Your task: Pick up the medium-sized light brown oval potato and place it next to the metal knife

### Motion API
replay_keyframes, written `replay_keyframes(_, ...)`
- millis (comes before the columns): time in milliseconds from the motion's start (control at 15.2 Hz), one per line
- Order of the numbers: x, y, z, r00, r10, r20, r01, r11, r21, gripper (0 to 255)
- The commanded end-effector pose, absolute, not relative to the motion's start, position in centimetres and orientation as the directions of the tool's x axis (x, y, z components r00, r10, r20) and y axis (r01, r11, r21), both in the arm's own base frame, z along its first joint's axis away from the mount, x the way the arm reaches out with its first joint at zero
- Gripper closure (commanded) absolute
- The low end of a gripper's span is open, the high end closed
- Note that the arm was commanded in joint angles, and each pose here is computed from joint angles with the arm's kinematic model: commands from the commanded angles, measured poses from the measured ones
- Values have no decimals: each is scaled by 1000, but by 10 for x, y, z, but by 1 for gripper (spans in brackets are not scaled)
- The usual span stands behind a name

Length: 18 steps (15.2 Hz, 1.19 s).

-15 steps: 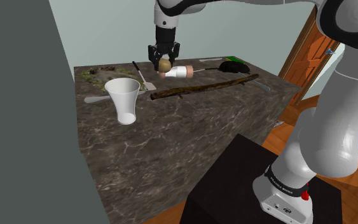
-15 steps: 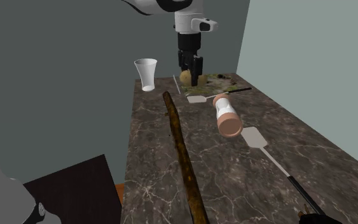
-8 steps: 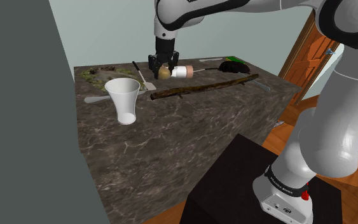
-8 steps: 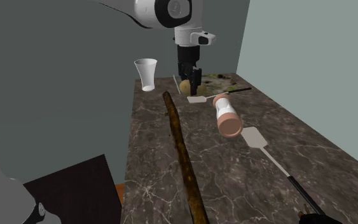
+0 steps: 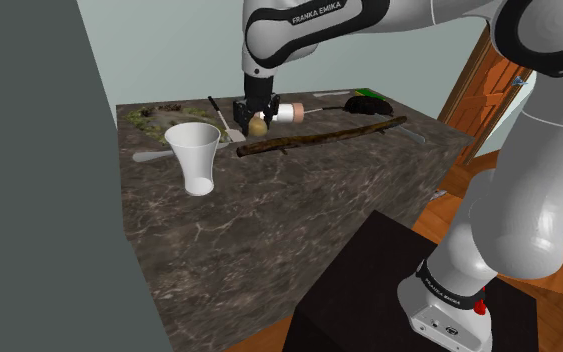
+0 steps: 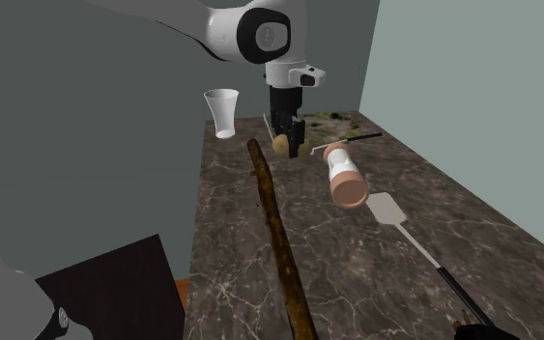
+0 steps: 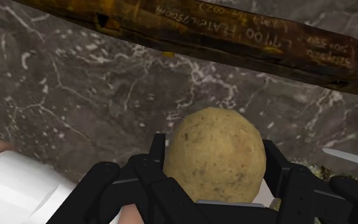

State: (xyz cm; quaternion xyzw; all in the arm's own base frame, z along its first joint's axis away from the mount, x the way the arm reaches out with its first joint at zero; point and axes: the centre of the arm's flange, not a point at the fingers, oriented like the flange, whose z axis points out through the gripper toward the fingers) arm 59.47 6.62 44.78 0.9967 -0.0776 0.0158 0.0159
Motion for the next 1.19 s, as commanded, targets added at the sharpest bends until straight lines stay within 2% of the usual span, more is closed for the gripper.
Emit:
replay_keyframes(0,595,66,446,987,-154,34,-155,-987,29,255)
replay_keyframes(330,595,66,446,987,-154,34,-155,-987,29,255)
replay_keyframes(396,595,66,446,987,-154,34,-155,-987,29,0)
replay_keyframes(726,595,66,446,987,-154,34,-155,-987,29,0)
replay_keyframes(990,593,68,496,987,-154,34,-155,-987,29,0)
replay_keyframes(1122,593,68,496,987,-154,34,-155,-987,29,0)
